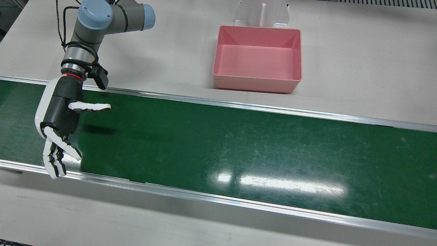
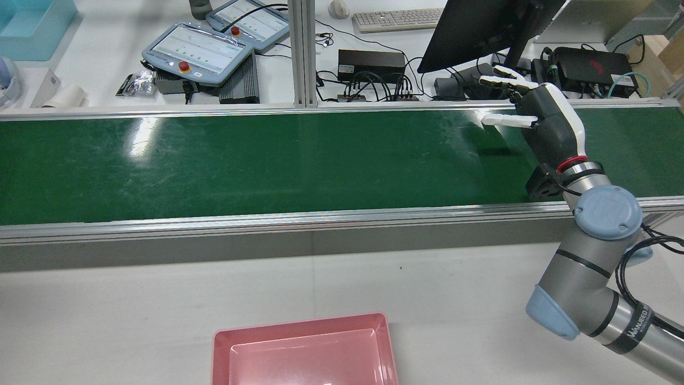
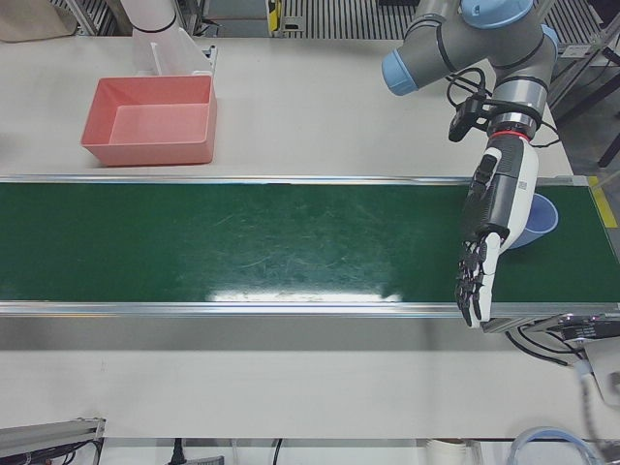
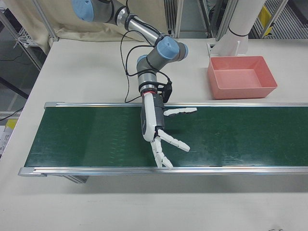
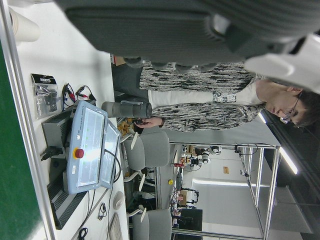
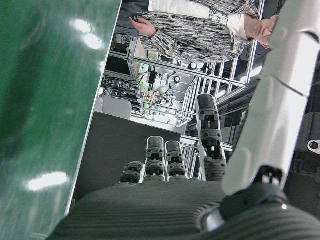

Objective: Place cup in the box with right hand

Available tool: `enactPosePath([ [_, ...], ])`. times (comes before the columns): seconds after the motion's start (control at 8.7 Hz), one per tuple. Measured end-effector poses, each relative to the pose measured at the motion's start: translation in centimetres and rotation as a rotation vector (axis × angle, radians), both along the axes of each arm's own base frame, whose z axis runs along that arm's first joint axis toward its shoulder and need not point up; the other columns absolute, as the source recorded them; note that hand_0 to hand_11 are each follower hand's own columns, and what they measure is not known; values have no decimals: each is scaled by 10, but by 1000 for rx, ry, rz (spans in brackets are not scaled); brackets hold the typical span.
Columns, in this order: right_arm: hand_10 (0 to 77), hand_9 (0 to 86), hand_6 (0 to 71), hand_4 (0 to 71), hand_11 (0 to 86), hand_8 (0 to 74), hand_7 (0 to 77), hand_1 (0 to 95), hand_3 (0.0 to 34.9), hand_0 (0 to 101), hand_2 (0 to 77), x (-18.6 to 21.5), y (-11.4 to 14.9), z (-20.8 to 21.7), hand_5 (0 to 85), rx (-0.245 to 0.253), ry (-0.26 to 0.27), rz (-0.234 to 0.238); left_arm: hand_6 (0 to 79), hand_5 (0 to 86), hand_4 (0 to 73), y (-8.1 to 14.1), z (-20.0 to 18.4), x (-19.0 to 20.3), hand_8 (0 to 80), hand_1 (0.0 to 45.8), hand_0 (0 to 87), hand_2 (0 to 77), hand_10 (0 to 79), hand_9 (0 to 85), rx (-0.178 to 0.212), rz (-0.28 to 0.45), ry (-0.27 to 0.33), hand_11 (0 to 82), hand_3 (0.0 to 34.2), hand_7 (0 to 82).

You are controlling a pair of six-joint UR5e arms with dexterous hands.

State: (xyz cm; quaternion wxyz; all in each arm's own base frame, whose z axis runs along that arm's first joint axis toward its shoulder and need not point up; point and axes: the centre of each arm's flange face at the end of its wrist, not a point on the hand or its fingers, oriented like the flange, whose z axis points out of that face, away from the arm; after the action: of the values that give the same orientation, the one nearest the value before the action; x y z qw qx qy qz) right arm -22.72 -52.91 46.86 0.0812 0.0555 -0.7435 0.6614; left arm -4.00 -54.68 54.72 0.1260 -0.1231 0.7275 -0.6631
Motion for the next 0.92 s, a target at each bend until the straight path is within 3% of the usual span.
enactPosePath([
  [0.11,44,196,60,251,82,109,213,147,0,541,22,-1,0,0,60,0,-1,-1,5,5,11,0,0,0,0,5,0,11,0,0,0,0,0,0,0,5],
  [0.23,44,196,54,229,82,109,213,142,0,533,87,-3,2,-1,60,2,-8,-6,5,5,11,0,0,0,0,5,0,11,0,0,0,0,0,0,0,5],
  [0.46,44,196,65,224,82,109,213,115,0,549,16,-4,9,-2,60,8,-23,-18,5,5,11,-1,0,0,0,5,0,11,0,0,0,0,0,0,0,5],
  [0.57,44,196,65,153,82,109,196,115,0,542,16,-5,13,-1,60,11,-27,-25,5,0,11,-1,0,0,0,5,0,11,0,0,0,0,0,0,0,5],
  [0.8,44,191,65,153,82,109,196,164,0,542,11,-10,21,7,60,2,-16,-43,5,5,11,0,0,0,0,5,0,11,0,0,0,0,0,0,0,5],
  [0.92,49,180,65,169,93,109,191,109,0,552,16,-13,22,9,60,0,-10,-49,0,0,11,0,0,0,0,5,0,11,0,0,0,0,0,0,0,5],
])
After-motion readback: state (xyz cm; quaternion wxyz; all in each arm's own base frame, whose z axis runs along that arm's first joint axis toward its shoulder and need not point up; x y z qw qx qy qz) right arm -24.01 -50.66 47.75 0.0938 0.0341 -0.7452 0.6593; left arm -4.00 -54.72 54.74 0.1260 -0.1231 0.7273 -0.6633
